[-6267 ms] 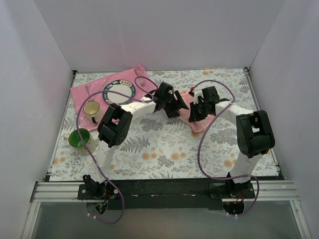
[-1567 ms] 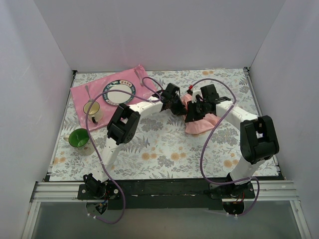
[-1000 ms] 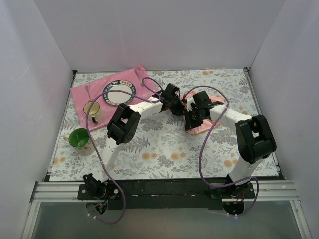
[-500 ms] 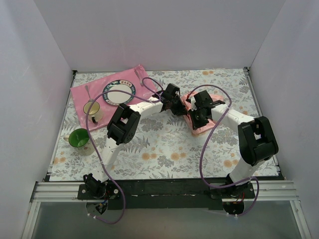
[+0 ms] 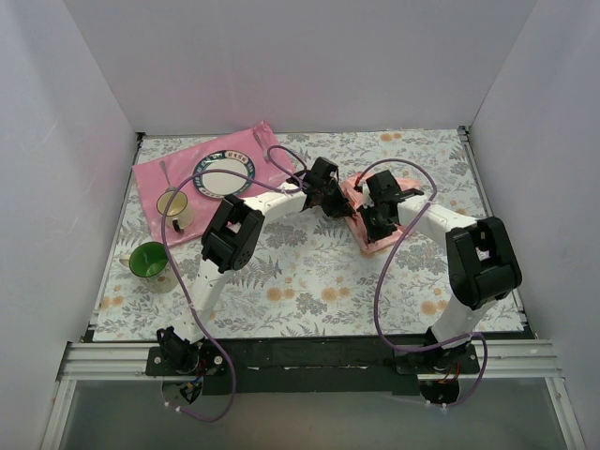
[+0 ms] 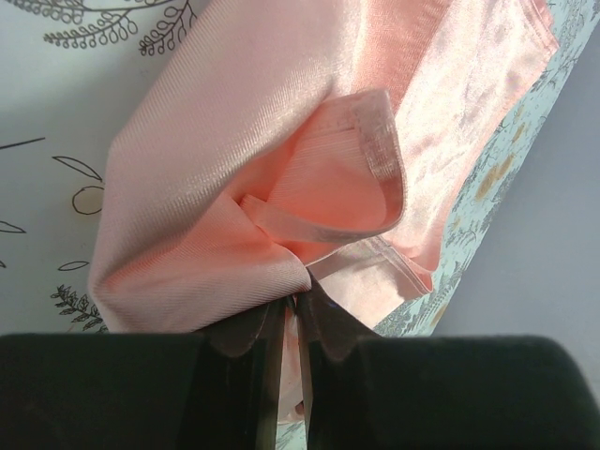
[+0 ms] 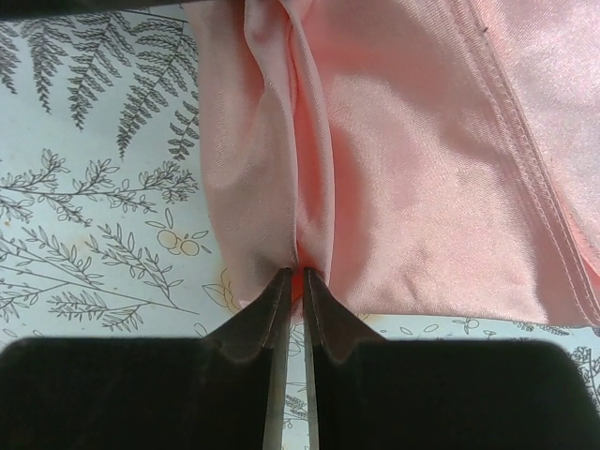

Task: Fold the napkin, place the utensils inside, and roll it up
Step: Roll the napkin with the utensil

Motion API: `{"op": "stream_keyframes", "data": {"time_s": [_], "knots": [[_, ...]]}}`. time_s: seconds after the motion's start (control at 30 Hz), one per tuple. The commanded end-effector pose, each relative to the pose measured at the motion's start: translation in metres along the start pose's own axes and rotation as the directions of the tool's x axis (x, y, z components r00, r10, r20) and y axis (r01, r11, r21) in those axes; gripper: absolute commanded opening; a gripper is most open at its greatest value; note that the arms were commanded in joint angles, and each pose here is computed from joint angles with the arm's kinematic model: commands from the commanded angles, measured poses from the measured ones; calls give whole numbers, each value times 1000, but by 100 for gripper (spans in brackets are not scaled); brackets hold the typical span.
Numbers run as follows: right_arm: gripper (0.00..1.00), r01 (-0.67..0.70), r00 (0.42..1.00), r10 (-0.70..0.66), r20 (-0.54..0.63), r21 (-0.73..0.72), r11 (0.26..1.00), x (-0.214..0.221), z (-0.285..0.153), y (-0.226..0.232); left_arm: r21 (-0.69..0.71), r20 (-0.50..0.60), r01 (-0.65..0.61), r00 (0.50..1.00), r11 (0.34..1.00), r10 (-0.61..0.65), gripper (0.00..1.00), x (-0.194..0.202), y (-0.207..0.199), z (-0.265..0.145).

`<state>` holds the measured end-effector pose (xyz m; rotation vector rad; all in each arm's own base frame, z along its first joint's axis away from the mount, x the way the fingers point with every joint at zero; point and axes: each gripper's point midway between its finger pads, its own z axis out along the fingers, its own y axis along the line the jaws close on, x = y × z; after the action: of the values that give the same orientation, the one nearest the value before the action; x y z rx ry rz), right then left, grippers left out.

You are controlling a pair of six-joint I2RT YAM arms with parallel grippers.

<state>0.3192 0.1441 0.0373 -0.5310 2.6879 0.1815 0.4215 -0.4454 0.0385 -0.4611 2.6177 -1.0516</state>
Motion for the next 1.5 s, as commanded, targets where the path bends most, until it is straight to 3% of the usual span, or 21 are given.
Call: {"op": "stream_keyframes", "data": {"time_s": [0.0,0.13,0.3,0.43,0.67,0.9,1.23,1.3,1.33,1.47], "knots": [[17,8,1000,-9,5,44,999,-9,6,-11,-59,-32,-18,999,998,16,10,11,20,5],[16,7,1000,-6,-18,25,1000,-1,16,-8,-43,-30,-25,999,999,24,13,9,13,1],[15,-3,997,4,-72,10,1000,19,28,-8,-13,-15,-60,998,998,60,32,4,1,-12],[15,-21,997,21,-72,1,1000,21,29,-11,37,5,-93,996,995,93,38,-7,-17,-30],[13,-42,997,39,-74,-46,998,20,30,-9,115,62,-114,992,987,108,39,-36,-42,-77],[12,-51,996,46,-81,-61,997,20,32,-8,170,75,-160,986,972,149,41,-42,-48,-109],[11,-58,996,53,-68,-76,995,16,29,-8,50,126,-255,961,966,247,49,-40,-20,-141],[10,-57,996,51,-68,-80,995,16,30,-7,2,136,-231,964,973,228,57,-38,-5,-141],[10,-59,996,53,-70,-84,995,16,30,-7,-34,148,-179,972,983,182,70,-40,4,-142],[10,-31,997,26,-70,-83,996,18,31,-8,0,91,-114,989,993,113,77,-38,15,-129]]}}
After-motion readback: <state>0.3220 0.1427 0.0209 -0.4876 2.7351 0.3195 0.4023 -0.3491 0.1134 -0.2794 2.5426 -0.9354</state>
